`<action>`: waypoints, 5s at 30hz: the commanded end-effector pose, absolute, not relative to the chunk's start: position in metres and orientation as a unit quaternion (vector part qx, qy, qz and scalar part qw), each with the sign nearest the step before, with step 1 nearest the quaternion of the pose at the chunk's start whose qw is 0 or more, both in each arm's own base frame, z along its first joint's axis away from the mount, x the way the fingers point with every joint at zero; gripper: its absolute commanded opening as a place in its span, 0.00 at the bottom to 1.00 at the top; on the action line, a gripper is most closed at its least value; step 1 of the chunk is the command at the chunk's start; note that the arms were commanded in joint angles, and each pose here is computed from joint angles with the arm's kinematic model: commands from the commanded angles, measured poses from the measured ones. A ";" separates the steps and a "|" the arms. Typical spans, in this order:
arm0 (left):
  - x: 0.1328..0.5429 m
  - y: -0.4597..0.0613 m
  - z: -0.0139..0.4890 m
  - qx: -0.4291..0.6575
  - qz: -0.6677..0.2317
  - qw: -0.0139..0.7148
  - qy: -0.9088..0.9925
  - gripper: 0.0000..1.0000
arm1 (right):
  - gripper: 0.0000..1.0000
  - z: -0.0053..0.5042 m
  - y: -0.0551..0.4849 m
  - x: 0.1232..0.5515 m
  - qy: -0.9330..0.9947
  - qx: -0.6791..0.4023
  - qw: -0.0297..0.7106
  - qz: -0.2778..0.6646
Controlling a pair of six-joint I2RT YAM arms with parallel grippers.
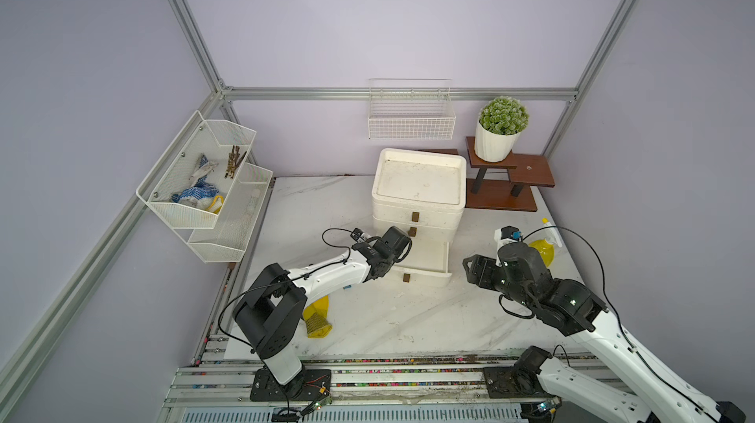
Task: Put the binder clips in the drawer according to color
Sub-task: Place the binder clip in the drawer, then pick up the binder clip at the center of the board, then place the binder clip in the drawer.
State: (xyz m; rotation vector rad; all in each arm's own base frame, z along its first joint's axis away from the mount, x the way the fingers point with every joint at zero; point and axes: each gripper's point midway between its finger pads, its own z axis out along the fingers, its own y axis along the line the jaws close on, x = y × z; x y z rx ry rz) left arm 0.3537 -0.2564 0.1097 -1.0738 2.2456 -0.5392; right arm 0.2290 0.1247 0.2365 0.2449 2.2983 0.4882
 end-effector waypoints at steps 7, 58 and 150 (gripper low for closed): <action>0.355 -0.291 0.115 -0.436 -0.224 0.222 0.843 0.45 | 0.74 0.239 0.118 0.227 0.898 0.105 0.385 0.186; 0.272 -0.141 0.085 -0.762 -0.045 0.040 0.645 0.96 | 0.74 0.244 0.120 0.227 0.896 0.102 0.388 0.191; 0.348 -0.309 0.183 -0.441 -0.266 0.267 0.814 0.71 | 0.74 0.239 0.110 0.224 0.893 0.114 0.396 0.181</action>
